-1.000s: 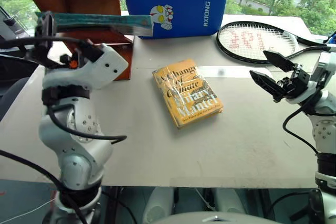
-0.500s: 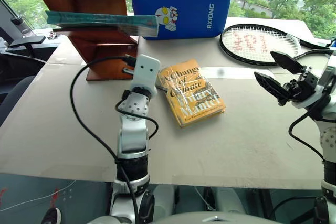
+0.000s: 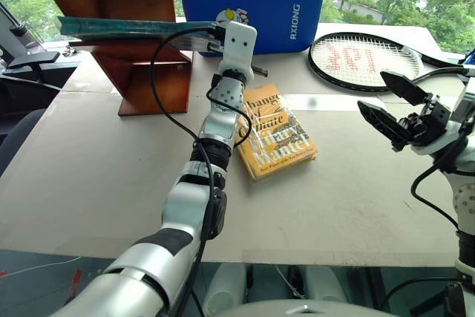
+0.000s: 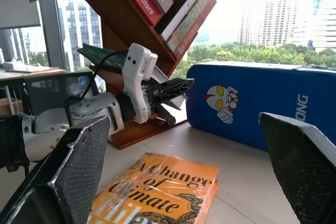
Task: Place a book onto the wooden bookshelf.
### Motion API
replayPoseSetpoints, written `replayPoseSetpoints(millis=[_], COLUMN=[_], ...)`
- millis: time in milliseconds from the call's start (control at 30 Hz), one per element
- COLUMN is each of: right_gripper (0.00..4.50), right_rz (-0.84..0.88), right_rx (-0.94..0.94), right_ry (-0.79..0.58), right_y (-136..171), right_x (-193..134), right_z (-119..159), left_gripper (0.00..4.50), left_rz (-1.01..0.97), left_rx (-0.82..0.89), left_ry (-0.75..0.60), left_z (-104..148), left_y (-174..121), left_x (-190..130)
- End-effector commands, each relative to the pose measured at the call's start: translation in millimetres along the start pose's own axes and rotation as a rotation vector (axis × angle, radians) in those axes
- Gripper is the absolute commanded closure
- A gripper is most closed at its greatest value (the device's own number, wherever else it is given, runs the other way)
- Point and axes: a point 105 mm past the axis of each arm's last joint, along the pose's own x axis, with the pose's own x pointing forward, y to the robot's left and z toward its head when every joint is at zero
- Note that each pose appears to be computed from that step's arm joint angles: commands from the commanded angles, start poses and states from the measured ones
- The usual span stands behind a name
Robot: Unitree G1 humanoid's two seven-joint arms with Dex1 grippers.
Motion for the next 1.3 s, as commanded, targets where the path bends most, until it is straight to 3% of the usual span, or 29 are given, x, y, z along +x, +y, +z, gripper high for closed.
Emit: replayPoseSetpoints(millis=[33,200,267,667,767,933,1033,1167,1300], right_gripper=[0.00,0.00,0.00,0.00,0.00,0.00,0.00,0.00,0.00], right_rz=[0.021,0.028,0.035,0.066,0.067,0.061,0.056,0.051,0.049], right_rx=[-0.039,-0.032,-0.027,-0.019,-0.018,-0.022,-0.025,-0.027,-0.029], right_ry=[-0.029,-0.029,-0.029,-0.036,-0.034,-0.033,-0.032,-0.031,-0.030], right_y=[3,4,5,5,6,5,5,4,3], right_x=[0,2,3,10,10,7,6,5,5], right_z=[14,13,12,10,9,9,9,9,8], left_gripper=[3.15,0.76,0.06,0.06,0.82,3.21,4.32,4.43,4.43], left_rz=[0.044,0.221,0.300,0.450,0.439,0.441,0.468,0.464,0.303], left_rx=[0.060,0.148,0.175,0.155,0.114,0.046,0.031,0.022,-0.007], left_ry=[-0.072,-0.153,-0.168,-0.071,-0.059,-0.029,-0.015,-0.014,-0.048], left_z=[16,29,30,8,6,3,0,-1,5], left_y=[3,28,38,52,50,53,60,62,41], left_x=[6,5,2,-11,-10,-8,-9,-9,-3])
